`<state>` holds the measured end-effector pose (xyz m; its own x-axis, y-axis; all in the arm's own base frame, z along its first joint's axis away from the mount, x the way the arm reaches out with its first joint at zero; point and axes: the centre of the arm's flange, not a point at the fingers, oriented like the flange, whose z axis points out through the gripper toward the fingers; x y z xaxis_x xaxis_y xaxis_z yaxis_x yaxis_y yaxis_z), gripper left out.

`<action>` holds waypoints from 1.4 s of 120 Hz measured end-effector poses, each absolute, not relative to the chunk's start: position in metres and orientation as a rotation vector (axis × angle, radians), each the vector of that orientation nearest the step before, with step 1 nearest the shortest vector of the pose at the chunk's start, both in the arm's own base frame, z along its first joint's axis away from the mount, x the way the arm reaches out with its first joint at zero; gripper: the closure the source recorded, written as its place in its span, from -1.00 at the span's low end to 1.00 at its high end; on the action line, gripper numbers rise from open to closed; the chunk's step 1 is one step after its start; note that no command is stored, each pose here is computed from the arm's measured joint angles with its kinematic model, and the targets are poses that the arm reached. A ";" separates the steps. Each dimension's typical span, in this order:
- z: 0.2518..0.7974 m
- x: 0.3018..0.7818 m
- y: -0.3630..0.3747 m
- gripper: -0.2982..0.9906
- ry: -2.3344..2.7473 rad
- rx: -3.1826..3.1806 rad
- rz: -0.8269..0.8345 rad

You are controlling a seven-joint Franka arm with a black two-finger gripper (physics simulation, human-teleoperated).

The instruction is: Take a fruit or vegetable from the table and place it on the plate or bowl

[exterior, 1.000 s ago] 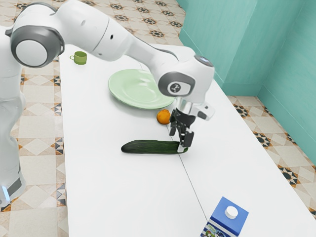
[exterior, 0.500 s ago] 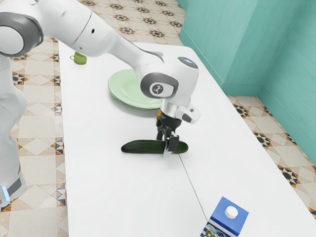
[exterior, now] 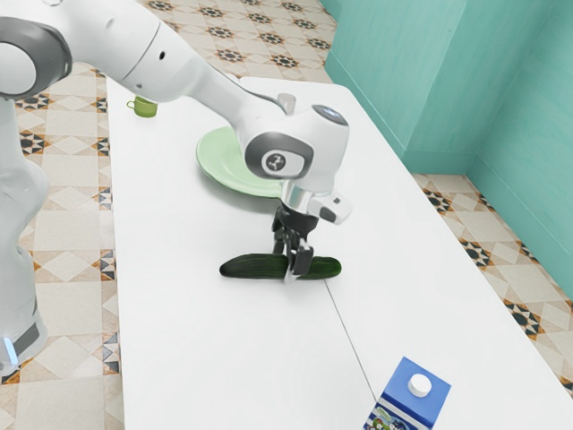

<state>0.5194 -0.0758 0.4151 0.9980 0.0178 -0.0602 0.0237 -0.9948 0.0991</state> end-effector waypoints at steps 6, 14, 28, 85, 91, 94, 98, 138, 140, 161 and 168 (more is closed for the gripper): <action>0.414 0.520 -0.077 -0.32 0.032 3.041 -0.089; 0.414 0.520 -0.078 -0.22 0.033 3.041 -0.088; 0.413 0.520 -0.079 -0.01 0.037 3.043 -0.087; 0.494 0.560 -0.035 0.20 0.140 3.056 0.180; 0.502 0.571 -0.011 0.20 0.205 3.062 0.213; 0.505 0.576 0.001 0.21 0.238 3.065 0.228; 0.509 0.580 0.017 0.21 0.281 3.067 0.246; 0.561 0.588 0.185 0.23 0.701 3.120 0.398; 0.561 0.589 0.188 0.23 0.709 3.124 0.398; 0.557 0.591 0.201 0.25 0.728 3.140 0.387; 0.557 0.590 0.204 0.19 0.731 3.140 0.386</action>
<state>0.5898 0.2042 0.5572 0.8707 0.4218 0.2529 0.4469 -0.8933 -0.0486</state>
